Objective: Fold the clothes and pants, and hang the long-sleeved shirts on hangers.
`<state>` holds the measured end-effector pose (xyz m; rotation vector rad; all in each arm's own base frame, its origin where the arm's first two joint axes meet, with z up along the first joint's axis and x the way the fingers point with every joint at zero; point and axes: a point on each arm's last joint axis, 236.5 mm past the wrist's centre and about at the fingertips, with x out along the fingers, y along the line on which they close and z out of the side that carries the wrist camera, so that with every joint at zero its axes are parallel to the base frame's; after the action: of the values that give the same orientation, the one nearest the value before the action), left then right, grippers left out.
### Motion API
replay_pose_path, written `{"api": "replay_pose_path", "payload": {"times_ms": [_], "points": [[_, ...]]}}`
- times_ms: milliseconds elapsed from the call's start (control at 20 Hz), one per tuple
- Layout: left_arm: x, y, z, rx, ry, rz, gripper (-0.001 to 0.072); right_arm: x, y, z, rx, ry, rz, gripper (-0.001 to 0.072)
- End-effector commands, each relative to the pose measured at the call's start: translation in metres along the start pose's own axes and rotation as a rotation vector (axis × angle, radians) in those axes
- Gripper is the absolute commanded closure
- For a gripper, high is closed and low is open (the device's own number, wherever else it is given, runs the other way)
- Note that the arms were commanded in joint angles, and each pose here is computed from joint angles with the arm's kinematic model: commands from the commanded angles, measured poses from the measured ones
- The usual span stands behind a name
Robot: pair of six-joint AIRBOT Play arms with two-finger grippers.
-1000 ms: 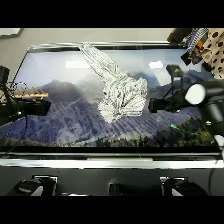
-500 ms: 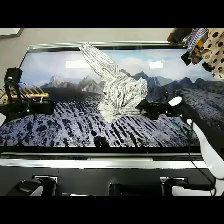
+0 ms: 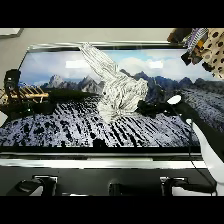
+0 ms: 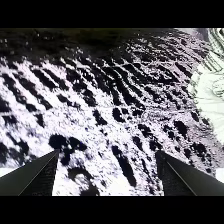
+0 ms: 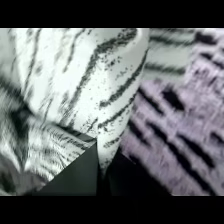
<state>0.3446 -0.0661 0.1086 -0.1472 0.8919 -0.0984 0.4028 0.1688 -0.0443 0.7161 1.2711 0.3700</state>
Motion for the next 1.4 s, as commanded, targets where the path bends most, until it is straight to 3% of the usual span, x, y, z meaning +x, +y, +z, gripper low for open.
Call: {"api": "replay_pose_path", "payload": {"times_ms": [0, 300, 550, 750, 1350], "points": [[-0.002, 0.003, -0.018, -0.140, 0.074, 0.018, -0.0008, -0.047, 0.019, -0.057, -0.156, 0.147, -0.023, 0.0688], [-0.002, -0.024, -0.038, -0.213, 0.144, -0.095, -0.0008, -0.136, -0.019, -0.150, -0.137, 0.075, -0.256, 0.0688], [0.034, -0.070, -0.045, -0.451, 0.154, -0.311, -0.0008, -0.228, -0.074, -0.179, 0.085, -0.229, -0.546, 0.0688], [0.076, -0.101, -0.018, -0.596, 0.131, -0.474, -0.0008, -0.270, -0.106, -0.210, 0.261, -0.324, -0.684, 0.0688], [0.243, -0.206, -0.009, -0.498, 0.317, -0.573, -0.0013, -0.261, -0.106, -0.182, 0.311, -0.369, -0.683, 0.0686]]}}
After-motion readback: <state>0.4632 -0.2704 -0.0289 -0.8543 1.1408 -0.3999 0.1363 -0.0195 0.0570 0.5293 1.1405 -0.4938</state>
